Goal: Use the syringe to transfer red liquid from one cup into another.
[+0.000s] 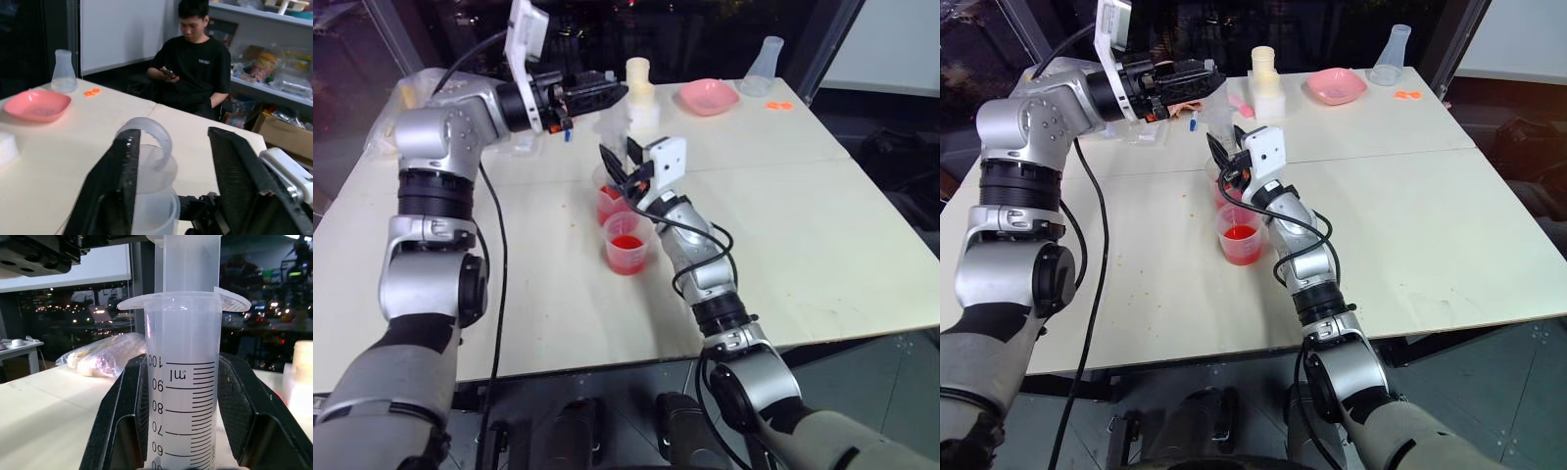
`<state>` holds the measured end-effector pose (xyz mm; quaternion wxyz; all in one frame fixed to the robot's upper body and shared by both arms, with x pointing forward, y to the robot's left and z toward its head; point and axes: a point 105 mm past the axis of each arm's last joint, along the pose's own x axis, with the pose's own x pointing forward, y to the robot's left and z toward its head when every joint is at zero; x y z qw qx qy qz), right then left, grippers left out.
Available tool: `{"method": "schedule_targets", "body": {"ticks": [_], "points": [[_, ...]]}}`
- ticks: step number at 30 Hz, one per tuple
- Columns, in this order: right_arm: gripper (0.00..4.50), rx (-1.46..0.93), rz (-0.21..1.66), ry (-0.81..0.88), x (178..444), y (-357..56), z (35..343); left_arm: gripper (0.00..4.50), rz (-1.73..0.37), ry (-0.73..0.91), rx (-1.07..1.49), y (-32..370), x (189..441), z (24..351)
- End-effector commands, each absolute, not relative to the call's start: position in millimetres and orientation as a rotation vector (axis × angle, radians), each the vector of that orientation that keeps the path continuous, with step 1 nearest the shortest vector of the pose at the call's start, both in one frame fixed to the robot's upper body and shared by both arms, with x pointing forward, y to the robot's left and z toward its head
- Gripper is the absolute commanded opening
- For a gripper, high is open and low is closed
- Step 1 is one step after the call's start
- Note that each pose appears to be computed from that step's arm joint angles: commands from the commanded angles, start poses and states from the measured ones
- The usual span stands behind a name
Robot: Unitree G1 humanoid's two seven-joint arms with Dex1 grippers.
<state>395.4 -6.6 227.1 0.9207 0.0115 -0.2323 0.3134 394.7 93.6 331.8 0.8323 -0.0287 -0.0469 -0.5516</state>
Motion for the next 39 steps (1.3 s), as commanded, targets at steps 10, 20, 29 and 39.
{"method": "schedule_targets", "body": {"ticks": [10,20,29,39], "points": [[1.38,-0.002,0.567,-0.629,401,-21,273,2.46,-1.098,-0.149,-0.031,125,388,344],[1.38,0.022,0.584,-0.722,380,-24,317,2.46,-0.905,-0.153,-0.037,185,389,339],[1.38,0.074,0.714,-0.638,333,-21,326,2.46,-0.917,-0.198,-0.072,166,405,345],[1.38,0.086,0.743,-0.459,316,-29,289,2.46,-1.055,-0.209,-0.099,123,406,350]]}}
